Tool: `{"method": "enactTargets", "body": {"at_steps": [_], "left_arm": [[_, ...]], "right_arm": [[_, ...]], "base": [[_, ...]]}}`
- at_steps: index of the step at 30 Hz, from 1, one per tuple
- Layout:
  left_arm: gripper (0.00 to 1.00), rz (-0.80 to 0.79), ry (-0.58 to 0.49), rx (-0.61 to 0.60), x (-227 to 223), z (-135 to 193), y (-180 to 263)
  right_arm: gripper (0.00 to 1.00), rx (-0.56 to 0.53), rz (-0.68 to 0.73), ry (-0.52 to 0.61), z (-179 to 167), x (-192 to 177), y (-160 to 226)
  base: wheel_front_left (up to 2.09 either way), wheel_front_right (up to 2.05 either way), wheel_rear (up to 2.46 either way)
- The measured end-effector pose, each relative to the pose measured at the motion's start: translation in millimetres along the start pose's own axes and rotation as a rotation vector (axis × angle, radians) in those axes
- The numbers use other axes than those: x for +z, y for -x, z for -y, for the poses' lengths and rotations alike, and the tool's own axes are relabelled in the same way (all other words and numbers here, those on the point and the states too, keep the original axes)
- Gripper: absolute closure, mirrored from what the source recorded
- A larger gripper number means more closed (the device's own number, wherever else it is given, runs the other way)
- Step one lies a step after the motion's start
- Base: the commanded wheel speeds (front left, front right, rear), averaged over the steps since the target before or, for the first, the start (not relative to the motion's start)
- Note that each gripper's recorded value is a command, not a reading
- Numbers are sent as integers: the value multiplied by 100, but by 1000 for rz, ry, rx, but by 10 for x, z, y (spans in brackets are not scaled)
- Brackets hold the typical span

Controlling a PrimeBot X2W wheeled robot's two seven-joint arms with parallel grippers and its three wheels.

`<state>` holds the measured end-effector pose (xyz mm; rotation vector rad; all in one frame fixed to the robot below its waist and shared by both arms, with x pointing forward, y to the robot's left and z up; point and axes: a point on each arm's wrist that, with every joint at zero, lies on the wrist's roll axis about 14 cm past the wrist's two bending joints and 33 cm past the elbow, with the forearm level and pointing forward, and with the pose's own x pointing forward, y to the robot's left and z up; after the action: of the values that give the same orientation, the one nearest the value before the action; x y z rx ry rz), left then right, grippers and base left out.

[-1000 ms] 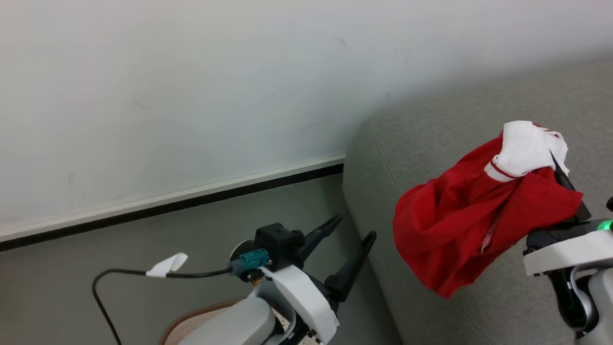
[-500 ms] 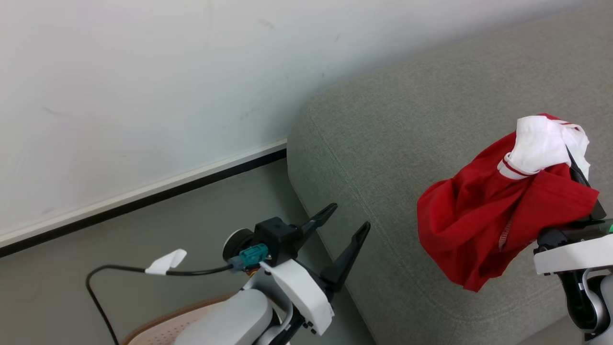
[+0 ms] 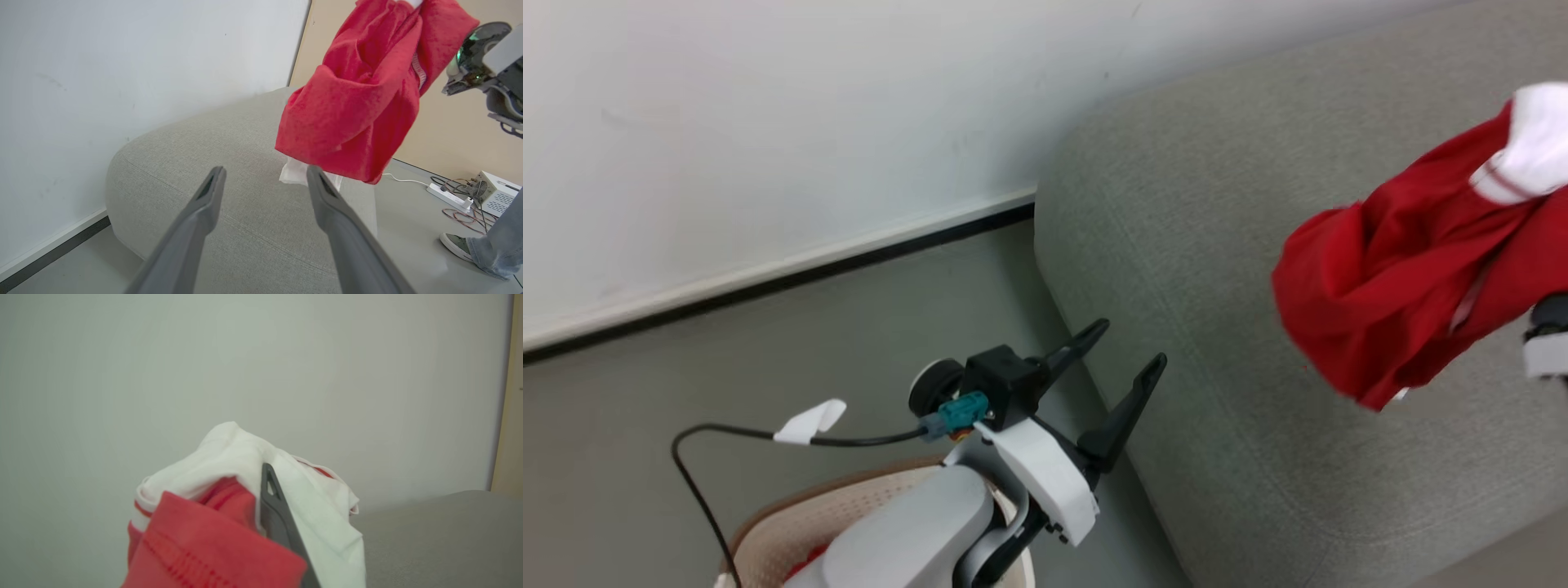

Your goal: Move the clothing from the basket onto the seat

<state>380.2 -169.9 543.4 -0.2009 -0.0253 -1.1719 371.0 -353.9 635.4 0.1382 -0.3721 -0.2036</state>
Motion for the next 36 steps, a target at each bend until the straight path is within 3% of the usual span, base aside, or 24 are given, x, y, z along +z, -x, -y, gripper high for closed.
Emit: {"method": "enactTargets", "body": {"at_steps": [4,9,19,31,32,33,34,36], "left_arm": [[0,-4,16,25,-60,-206,5],[0,-24,23,63,-218,-537,45],[0,-73,73,161,-670,-1192,194],[0,-124,130,261,-1119,-1614,436],[0,-125,130,267,-1127,-1629,454],[0,-129,130,274,-1132,-1642,469],[0,-129,131,277,-1126,-1647,478],[0,-120,126,282,-1080,-1648,482]], "right_arm": [[100,9,15,-37,0,-1,-300],[100,7,-8,-4,103,-134,-689],[100,-66,-142,73,420,-888,-1222],[100,-125,-526,164,690,-2256,-1037],[95,-127,-570,168,700,-2345,-987],[84,-133,-625,172,721,-2439,-916],[80,-140,-685,171,738,-2523,-836],[87,-146,-760,172,757,-2594,-742]], "base": [[0,0,0],[0,0,0],[0,0,0],[0,0,0],[0,0,0],[0,0,0],[0,0,0],[0,0,0]]}}
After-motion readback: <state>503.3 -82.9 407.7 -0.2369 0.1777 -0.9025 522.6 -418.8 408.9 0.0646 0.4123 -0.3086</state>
